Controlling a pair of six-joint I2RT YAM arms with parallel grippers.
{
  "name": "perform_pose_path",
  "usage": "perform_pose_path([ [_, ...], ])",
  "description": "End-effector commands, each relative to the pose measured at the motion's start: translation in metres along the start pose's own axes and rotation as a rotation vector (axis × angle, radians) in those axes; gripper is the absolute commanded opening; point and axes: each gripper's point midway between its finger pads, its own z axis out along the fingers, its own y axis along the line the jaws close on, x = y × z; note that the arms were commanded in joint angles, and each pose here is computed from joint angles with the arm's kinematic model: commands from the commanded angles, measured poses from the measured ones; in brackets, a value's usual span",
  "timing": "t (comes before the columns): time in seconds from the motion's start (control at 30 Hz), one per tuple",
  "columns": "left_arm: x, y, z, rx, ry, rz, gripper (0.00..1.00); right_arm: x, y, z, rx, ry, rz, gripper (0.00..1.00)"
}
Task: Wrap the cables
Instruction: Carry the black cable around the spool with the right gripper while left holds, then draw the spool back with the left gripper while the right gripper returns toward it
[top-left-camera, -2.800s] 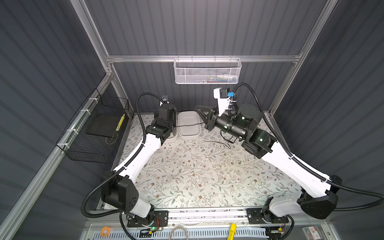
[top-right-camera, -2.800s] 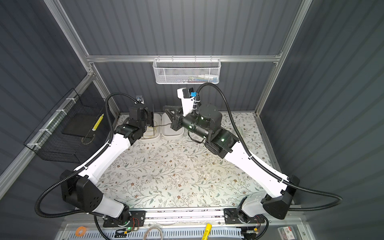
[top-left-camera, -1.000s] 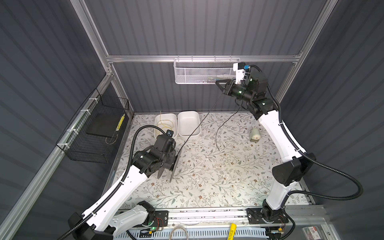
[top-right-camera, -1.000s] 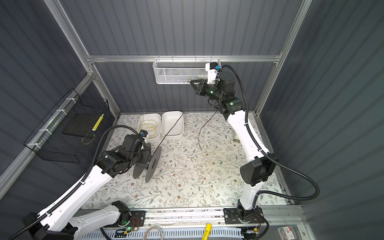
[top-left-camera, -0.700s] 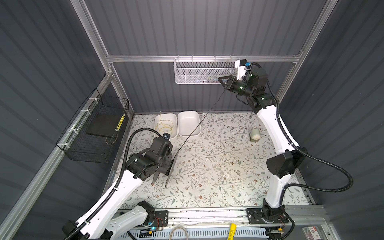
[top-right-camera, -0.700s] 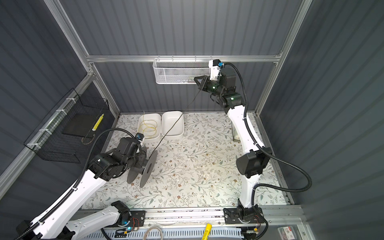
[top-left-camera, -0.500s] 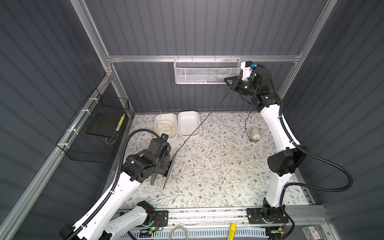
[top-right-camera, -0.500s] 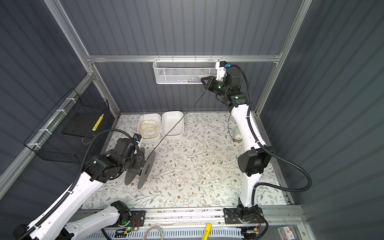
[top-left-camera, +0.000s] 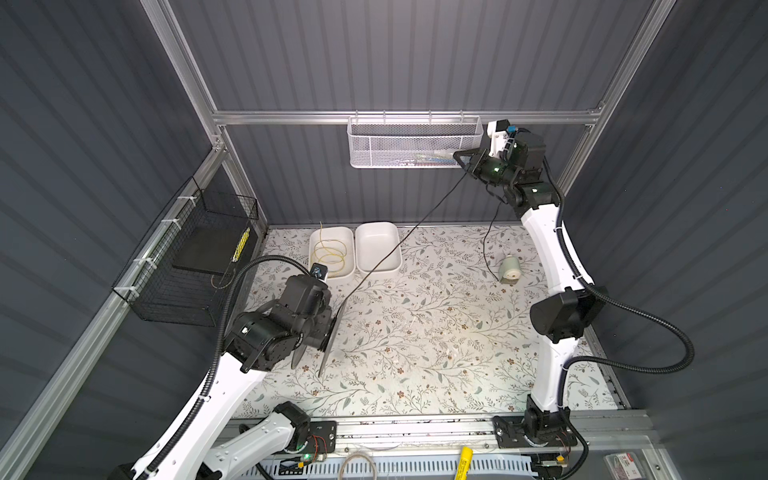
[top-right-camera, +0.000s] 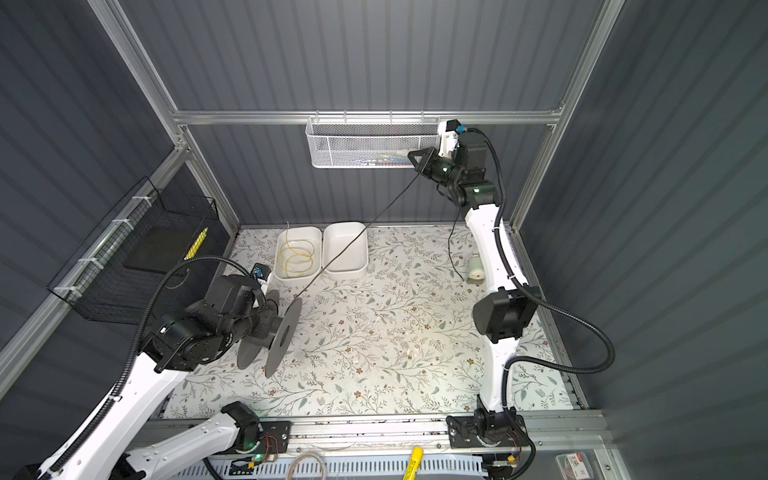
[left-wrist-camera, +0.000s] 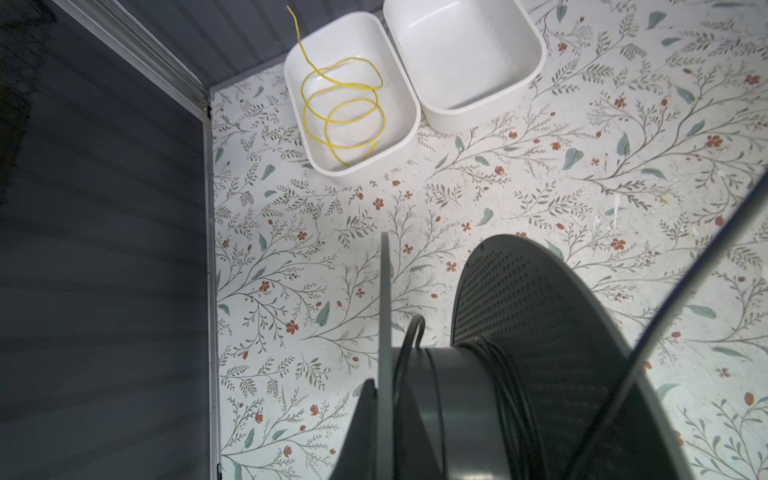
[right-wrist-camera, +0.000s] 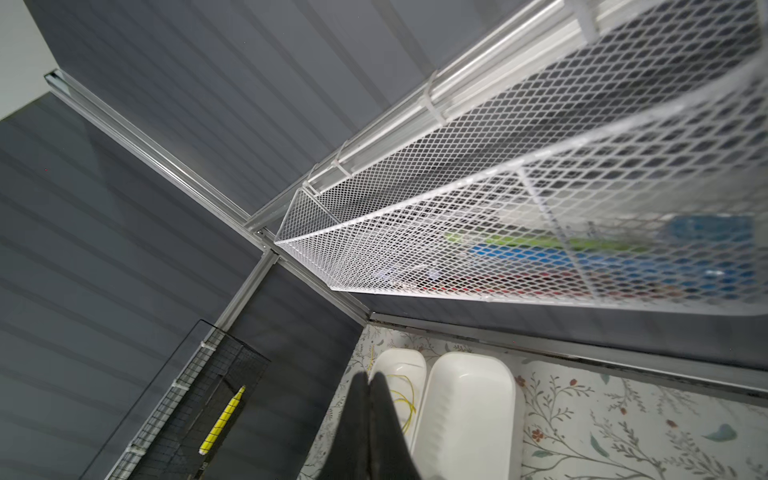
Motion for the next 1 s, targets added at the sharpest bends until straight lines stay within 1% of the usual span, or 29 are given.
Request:
perform_pose_path([
  [0.0, -0.004, 0.001, -0.018, 0.037, -0.021, 0.028, 0.00, -0.006, -0.003, 0.000, -0.016, -0.007, 0.005, 0.00],
  [0.13, -0.011, -0.015, -0.032, 0.159, -0.052, 0.059, 0.00, 0.002, -0.015, 0.003, 0.019, 0.001, 0.004, 0.00],
  [0.2, -0.019, -0.025, -0.045, 0.238, -0.096, 0.072, 0.00, 0.009, -0.023, 0.005, 0.048, 0.002, -0.002, 0.00],
  [0.27, -0.035, -0.027, -0.063, 0.283, -0.168, 0.049, 0.00, 0.020, -0.032, 0.008, 0.082, 0.010, -0.011, 0.00],
  [0.4, -0.067, -0.026, -0.089, 0.323, -0.268, 0.007, 0.00, 0.047, -0.046, 0.012, 0.142, 0.019, -0.032, 0.00],
  [0.5, -0.100, -0.019, -0.117, 0.338, -0.398, -0.036, 0.00, 0.077, -0.057, 0.020, 0.189, 0.043, -0.049, 0.00],
  [0.57, -0.121, -0.014, -0.139, 0.354, -0.493, -0.054, 0.00, 0.105, -0.065, 0.031, 0.210, 0.068, -0.045, 0.00],
  [0.63, -0.141, -0.007, -0.161, 0.361, -0.585, -0.072, 0.00, 0.133, -0.076, 0.041, 0.266, 0.089, -0.055, 0.00],
  [0.7, -0.155, -0.004, -0.177, 0.372, -0.646, -0.086, 0.00, 0.160, -0.082, 0.050, 0.275, 0.117, -0.047, 0.00],
  [0.83, -0.184, 0.009, -0.190, 0.334, -0.745, -0.157, 0.00, 0.207, -0.086, 0.056, 0.289, 0.168, -0.042, 0.00],
  [0.9, -0.197, 0.015, -0.192, 0.300, -0.770, -0.184, 0.00, 0.227, -0.082, 0.054, 0.288, 0.183, -0.054, 0.00],
  [0.97, -0.211, 0.024, -0.192, 0.258, -0.817, -0.238, 0.00, 0.248, -0.077, 0.047, 0.289, 0.198, -0.061, 0.00],
])
